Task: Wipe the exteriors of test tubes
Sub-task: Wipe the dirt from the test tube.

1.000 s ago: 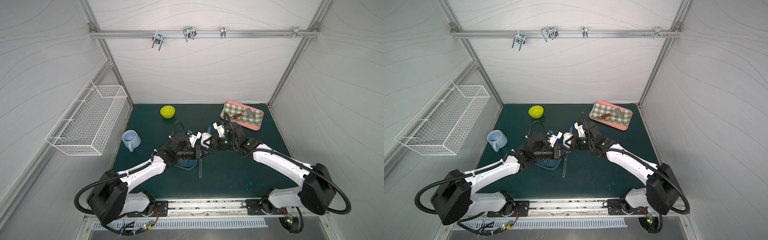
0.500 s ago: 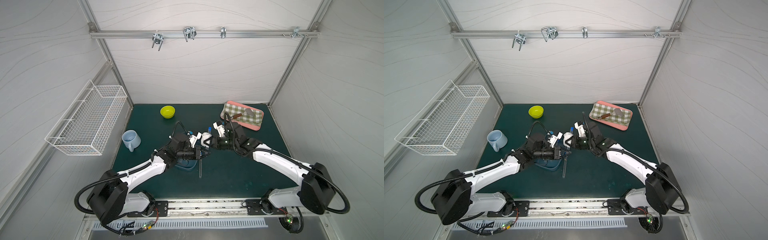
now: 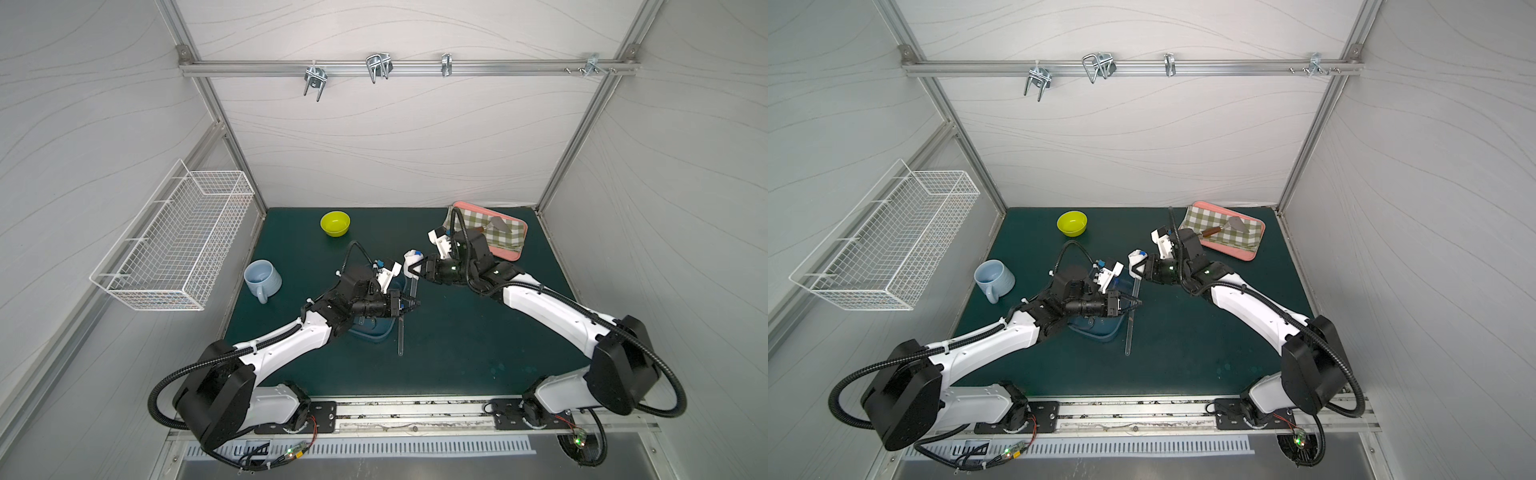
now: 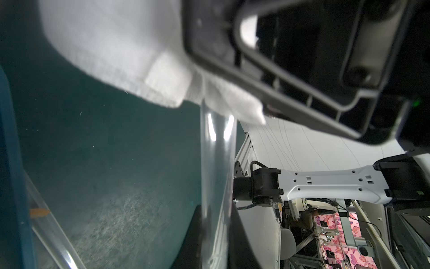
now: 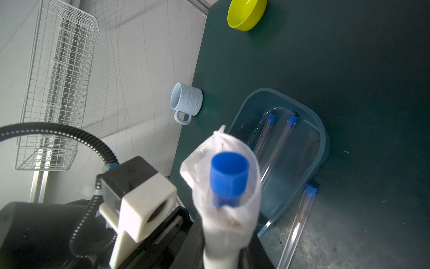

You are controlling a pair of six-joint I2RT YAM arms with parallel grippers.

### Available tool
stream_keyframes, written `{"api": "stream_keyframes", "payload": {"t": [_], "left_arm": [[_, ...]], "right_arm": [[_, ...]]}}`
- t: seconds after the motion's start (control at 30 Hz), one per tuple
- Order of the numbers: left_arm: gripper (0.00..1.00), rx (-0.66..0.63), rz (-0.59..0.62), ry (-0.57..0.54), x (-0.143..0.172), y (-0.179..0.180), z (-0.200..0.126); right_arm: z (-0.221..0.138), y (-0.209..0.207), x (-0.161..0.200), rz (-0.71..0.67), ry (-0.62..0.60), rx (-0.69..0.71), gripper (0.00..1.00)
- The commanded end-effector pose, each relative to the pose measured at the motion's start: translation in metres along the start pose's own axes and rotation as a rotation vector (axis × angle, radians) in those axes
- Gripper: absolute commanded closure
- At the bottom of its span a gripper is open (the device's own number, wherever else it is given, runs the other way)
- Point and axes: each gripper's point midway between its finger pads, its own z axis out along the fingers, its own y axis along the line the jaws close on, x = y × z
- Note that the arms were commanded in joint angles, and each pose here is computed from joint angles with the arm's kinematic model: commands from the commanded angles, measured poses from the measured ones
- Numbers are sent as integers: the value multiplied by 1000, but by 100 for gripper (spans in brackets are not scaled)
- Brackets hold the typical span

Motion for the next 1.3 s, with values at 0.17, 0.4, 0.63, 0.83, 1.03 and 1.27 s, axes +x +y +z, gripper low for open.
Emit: {"api": "stream_keyframes", "payload": {"t": [0.17,0.4,0.63,0.83,1.03,1.27], "left_arm": [[97,48,59,-45,-17,-23,-6],[97,44,54,-43,-16,-22,-5],[97,44,51,-37,-15,-21,-5],[97,44,54,-44,-15,-23,-8],[97,47,57,-49,-17,-24,-7],[97,47,57,-47,-19,-24,-5]], "right_arm": [[-2,0,33,1,42,1,78],[-6,-2,60,8,68,8,78],[-2,-2,20,-3,25,-11,77],[2,2,-2,-28,28,-33,77],[0,0,28,6,58,-37,77],[-2,-2,62,23,75,-12,77]]}}
